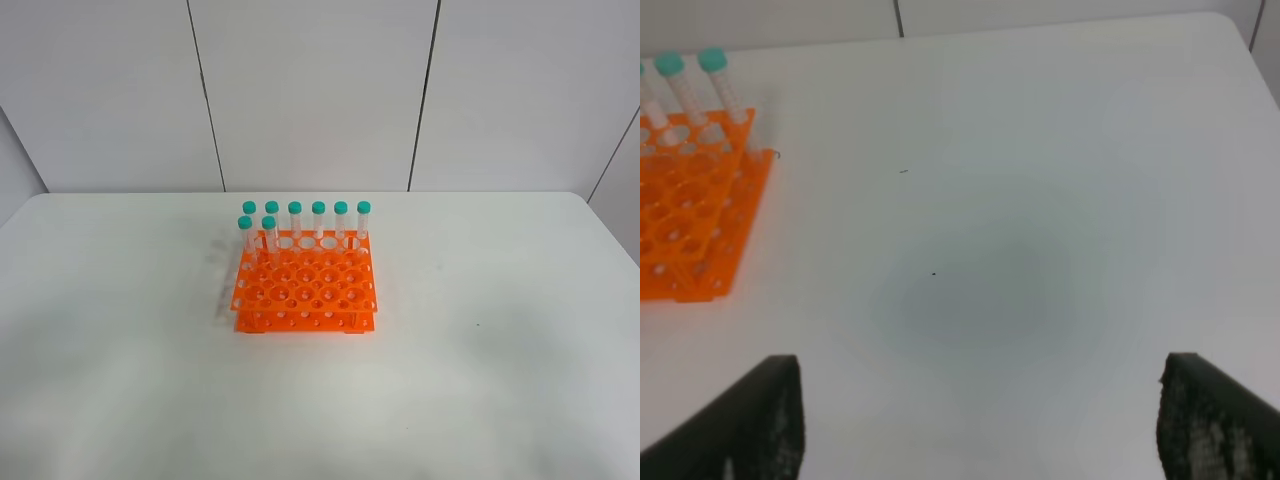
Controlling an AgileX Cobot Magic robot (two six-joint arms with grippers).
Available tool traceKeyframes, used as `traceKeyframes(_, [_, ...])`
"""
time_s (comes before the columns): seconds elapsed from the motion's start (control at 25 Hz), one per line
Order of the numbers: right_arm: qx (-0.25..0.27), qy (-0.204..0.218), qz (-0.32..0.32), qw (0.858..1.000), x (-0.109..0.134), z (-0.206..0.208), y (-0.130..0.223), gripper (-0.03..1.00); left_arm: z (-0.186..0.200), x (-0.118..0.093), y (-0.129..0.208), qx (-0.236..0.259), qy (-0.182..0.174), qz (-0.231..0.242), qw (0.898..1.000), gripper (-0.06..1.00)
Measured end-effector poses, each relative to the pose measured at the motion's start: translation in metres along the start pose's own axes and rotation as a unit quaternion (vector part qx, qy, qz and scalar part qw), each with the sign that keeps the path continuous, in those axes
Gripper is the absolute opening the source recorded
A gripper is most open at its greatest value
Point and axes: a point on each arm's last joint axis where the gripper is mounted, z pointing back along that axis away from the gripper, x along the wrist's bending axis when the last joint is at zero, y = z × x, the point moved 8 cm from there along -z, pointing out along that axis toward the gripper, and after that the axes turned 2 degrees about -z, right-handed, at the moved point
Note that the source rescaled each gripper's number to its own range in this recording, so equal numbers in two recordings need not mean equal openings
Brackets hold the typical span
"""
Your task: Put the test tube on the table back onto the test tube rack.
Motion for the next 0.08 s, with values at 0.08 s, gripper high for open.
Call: traceKeyframes(0.08, [0.0,0.0,0.0,1.0,0.0,0.0,0.0,0.73,0.0,0.0,0.0,0.0,0.0,0.0,1.0,1.0])
